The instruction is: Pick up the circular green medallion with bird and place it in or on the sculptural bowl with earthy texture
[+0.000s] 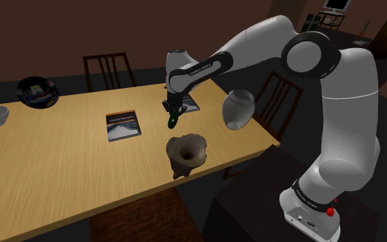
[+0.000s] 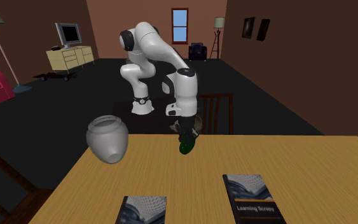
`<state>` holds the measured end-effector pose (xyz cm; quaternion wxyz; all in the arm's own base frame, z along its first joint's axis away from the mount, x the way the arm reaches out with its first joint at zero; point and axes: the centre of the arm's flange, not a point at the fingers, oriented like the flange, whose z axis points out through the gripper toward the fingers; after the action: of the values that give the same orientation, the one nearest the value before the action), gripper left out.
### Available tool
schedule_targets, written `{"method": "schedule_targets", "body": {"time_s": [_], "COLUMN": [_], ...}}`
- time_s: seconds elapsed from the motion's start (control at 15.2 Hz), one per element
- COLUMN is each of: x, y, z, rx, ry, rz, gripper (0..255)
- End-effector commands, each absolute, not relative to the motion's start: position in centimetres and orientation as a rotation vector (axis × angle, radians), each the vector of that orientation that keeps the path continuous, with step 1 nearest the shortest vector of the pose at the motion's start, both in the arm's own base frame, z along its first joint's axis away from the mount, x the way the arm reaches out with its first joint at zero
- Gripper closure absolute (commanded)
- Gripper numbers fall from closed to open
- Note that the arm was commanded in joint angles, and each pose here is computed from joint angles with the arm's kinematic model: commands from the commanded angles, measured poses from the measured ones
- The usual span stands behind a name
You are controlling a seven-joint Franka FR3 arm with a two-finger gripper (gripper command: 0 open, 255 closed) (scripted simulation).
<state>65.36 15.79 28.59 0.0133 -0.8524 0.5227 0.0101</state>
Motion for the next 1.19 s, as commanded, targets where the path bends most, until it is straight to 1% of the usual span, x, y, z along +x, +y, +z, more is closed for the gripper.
{"method": "schedule_targets", "body": {"time_s": [0.0,1.12], "x": [65.3,65.3], "y": [15.8,15.8], "z": [29.6,38.6], "rx": [-2.655,-2.655], "ry": [1.629,1.629], "rz": [0.032,0.032], "gripper": [255,255]}}
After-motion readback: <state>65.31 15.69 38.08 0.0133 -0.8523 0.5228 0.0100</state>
